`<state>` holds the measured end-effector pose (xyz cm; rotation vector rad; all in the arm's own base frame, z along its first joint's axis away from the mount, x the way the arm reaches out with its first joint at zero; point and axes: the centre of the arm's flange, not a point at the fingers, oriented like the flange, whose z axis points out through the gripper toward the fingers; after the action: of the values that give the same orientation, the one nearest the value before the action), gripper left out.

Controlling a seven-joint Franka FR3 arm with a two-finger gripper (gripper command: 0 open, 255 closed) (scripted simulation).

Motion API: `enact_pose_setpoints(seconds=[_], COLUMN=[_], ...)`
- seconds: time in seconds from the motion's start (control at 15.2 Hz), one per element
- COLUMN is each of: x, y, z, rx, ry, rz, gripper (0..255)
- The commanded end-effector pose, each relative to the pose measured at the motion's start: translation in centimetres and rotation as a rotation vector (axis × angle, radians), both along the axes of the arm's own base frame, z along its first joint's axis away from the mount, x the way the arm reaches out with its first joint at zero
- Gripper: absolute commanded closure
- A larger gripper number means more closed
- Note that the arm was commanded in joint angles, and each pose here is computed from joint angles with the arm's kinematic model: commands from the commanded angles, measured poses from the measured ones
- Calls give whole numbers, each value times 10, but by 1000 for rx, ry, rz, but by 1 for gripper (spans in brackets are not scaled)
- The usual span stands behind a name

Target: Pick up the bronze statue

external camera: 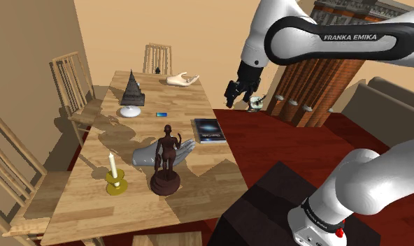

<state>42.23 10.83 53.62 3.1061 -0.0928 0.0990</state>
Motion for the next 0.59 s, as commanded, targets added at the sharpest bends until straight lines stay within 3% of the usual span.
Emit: enact_pose_setpoints(seconds=[0.0,0.53], x=[18,87], y=[12,68], z=[-15,-72], rx=[3,12], ry=[2,11], rz=[10,52], gripper=[0,0])
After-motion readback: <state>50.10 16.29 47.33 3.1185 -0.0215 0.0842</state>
